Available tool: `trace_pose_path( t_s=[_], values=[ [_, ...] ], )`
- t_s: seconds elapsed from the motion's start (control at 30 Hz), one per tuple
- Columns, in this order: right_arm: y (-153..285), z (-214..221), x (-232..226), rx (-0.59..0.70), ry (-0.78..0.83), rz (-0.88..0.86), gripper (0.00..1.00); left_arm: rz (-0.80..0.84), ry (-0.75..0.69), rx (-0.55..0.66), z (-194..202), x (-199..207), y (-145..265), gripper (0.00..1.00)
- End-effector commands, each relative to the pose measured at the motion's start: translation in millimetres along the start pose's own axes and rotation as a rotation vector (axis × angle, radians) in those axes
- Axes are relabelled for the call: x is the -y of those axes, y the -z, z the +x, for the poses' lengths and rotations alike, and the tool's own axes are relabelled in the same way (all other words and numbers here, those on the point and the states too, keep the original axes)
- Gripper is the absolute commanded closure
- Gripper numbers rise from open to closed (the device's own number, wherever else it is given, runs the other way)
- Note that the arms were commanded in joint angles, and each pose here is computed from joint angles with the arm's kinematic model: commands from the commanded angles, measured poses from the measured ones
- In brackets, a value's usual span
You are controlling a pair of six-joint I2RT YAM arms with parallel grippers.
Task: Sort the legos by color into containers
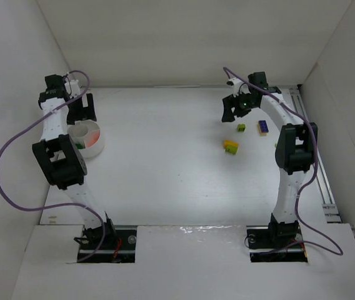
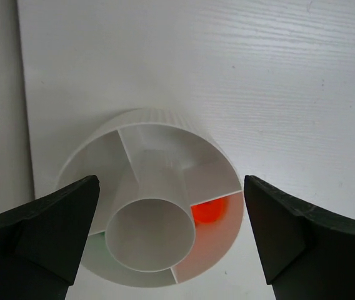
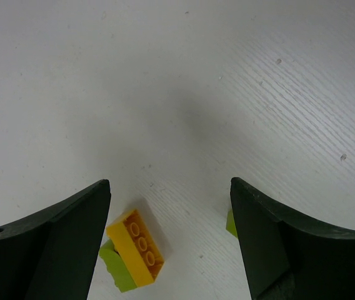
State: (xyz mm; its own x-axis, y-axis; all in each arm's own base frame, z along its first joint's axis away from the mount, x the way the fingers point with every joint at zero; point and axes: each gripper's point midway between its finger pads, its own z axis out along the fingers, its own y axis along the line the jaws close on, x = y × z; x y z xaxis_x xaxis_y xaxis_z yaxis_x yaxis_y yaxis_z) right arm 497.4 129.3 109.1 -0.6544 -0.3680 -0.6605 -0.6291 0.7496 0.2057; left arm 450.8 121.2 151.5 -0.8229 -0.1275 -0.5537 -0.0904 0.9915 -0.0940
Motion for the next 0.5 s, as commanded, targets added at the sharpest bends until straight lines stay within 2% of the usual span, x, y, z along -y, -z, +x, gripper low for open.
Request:
trace_pose_path(
  t_s=[0.0,0.27,0.47],
  values=[
    [15,-21,-6,0.061,0.029,0.018,0.18,0.035,0.031,0.012,3,17,19,0.00],
    [13,-22,-11,0.060,0.017,0.011,0.18,0.050,0.020,0.026,-1,29,8,0.00],
    [13,-22,-10,0.057,0.017,0.020,0.18,0.018,0.022,0.014,-1,21,-2,0.00]
  ],
)
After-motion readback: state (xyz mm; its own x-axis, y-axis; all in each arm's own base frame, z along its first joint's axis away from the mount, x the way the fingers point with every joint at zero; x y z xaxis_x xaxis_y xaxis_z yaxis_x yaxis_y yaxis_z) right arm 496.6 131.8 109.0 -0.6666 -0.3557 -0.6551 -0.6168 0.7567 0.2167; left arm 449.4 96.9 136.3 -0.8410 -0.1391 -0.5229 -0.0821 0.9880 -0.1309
